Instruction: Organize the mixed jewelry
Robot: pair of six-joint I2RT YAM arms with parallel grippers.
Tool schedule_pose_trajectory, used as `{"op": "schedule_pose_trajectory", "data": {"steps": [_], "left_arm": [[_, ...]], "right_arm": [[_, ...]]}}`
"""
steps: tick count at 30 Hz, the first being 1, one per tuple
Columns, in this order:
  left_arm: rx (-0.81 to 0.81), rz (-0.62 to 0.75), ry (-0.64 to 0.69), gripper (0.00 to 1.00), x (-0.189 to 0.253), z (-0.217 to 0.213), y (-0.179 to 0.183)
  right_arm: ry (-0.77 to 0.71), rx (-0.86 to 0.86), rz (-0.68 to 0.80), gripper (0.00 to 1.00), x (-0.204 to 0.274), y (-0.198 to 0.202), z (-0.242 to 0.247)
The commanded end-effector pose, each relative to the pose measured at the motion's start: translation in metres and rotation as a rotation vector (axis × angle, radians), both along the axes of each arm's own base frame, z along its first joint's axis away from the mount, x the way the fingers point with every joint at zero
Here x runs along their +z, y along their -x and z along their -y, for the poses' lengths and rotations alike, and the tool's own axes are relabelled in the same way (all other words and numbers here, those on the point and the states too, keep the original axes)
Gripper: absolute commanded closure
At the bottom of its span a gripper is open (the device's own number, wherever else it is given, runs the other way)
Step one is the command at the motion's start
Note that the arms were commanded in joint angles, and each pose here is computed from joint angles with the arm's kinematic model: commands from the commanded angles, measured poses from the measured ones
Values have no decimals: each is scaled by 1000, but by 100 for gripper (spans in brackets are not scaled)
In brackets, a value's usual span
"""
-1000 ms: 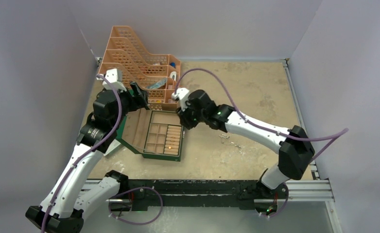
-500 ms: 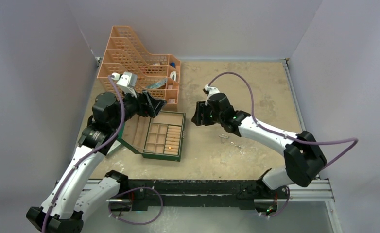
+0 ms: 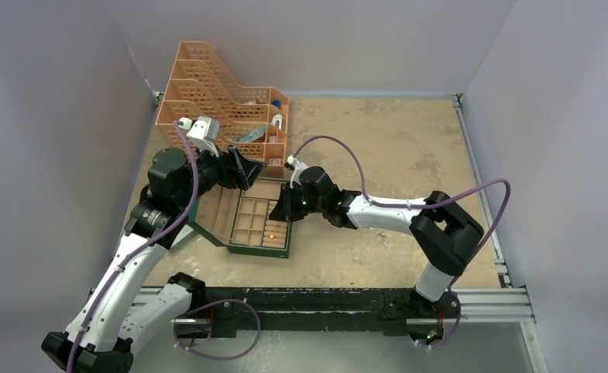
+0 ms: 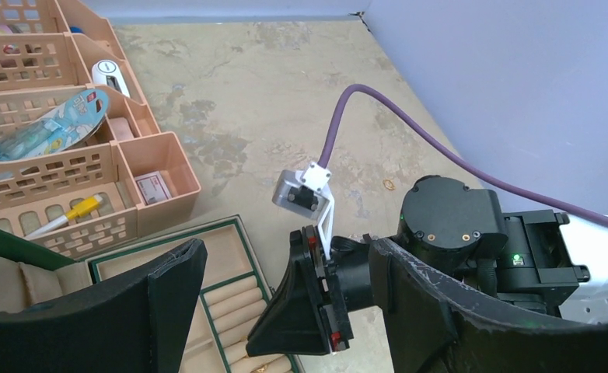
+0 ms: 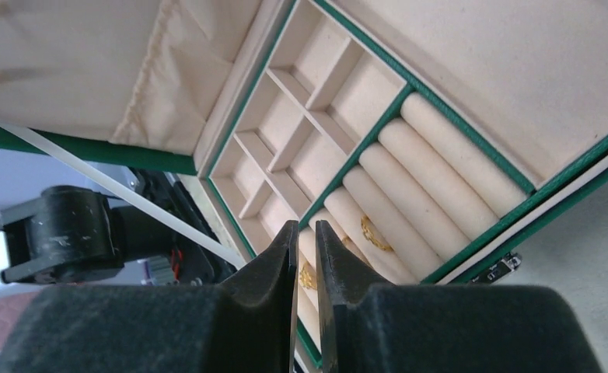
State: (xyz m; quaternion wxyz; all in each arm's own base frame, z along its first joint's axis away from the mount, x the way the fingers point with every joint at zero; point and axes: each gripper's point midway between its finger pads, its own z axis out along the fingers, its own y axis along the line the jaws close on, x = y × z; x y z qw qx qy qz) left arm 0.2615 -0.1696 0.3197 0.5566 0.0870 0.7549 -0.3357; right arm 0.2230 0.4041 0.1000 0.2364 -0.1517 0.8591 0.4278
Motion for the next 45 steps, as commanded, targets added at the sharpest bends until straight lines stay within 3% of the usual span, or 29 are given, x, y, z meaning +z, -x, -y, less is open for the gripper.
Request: {"op": "schedule_pose_trajectory", "data": {"steps": [1,28,36,41,45], "left_arm": [[21,41,22,23,20,-3,-3],[60,7,8,24,8,-7,-10],[60,6,9,25,9,-6,-11],[62,15,12,25,13,-7,-11],[61,19,11,25,15,-7,-10]], "right_arm": [[-121,-19,30,85,36,-13,-17],[17,-55,-23,84,-19,-14,-5],[-8,-35,-15,84,-7,-13,-7],[-84,-2,20,77,31,-12,-16],[-123,-48,77,58,60,-19,-10]]}}
